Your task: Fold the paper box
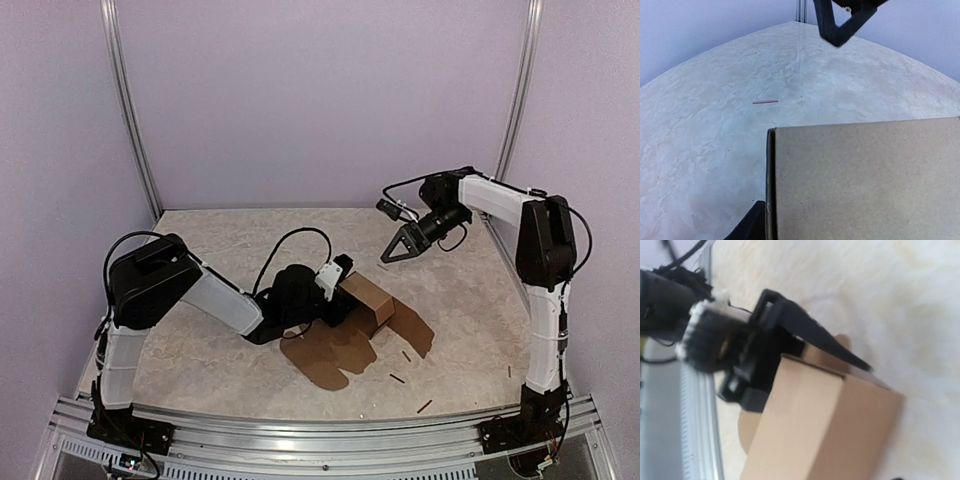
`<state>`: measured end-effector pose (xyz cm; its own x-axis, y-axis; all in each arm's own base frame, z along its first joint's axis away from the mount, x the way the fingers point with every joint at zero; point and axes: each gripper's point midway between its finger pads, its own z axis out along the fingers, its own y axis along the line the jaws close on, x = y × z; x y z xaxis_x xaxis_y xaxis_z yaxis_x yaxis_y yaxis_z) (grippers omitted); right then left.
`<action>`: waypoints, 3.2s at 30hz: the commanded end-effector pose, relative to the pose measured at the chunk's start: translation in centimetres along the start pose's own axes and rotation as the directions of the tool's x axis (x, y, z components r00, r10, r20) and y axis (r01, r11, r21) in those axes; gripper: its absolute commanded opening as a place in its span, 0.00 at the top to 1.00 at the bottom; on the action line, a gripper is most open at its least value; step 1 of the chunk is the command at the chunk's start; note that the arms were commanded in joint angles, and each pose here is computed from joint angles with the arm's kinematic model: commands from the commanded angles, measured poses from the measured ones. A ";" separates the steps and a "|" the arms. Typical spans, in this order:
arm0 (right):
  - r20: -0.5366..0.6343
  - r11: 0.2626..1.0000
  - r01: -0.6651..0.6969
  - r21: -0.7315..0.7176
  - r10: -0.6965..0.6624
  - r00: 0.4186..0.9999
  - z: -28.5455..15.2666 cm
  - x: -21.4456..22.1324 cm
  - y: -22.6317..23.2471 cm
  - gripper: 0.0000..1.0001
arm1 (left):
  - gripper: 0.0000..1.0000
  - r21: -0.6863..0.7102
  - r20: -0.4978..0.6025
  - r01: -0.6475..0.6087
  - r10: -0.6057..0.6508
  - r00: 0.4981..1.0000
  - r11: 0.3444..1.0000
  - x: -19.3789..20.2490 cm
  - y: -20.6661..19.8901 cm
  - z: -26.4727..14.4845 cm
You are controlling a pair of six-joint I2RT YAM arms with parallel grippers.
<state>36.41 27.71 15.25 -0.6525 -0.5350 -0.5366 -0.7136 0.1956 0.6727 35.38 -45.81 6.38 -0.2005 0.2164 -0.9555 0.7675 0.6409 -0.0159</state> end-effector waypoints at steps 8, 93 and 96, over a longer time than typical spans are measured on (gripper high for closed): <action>0.014 0.839 0.206 0.503 -0.246 0.969 -8.5 0.4 5.7 0.19 | 0.16 0.120 -0.156 -0.077 0.095 0.983 0.990 -1.5 -0.9 -9.2; -0.343 0.747 0.530 0.401 -0.414 0.843 1.9 13.7 6.1 0.23 | 0.38 0.042 -0.774 0.266 -0.137 0.619 0.963 11.5 -3.0 -17.7; -0.350 0.767 0.517 0.380 -0.398 0.848 2.0 14.5 6.4 0.23 | 0.41 0.008 -0.805 0.324 -0.186 0.563 0.946 12.2 -4.5 -17.4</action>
<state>23.11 22.95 10.30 -0.1672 -0.8166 -0.5524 -0.9803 0.1976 0.0046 20.98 -33.75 2.66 -0.6904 0.5724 -0.4424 0.7169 0.6234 -0.3122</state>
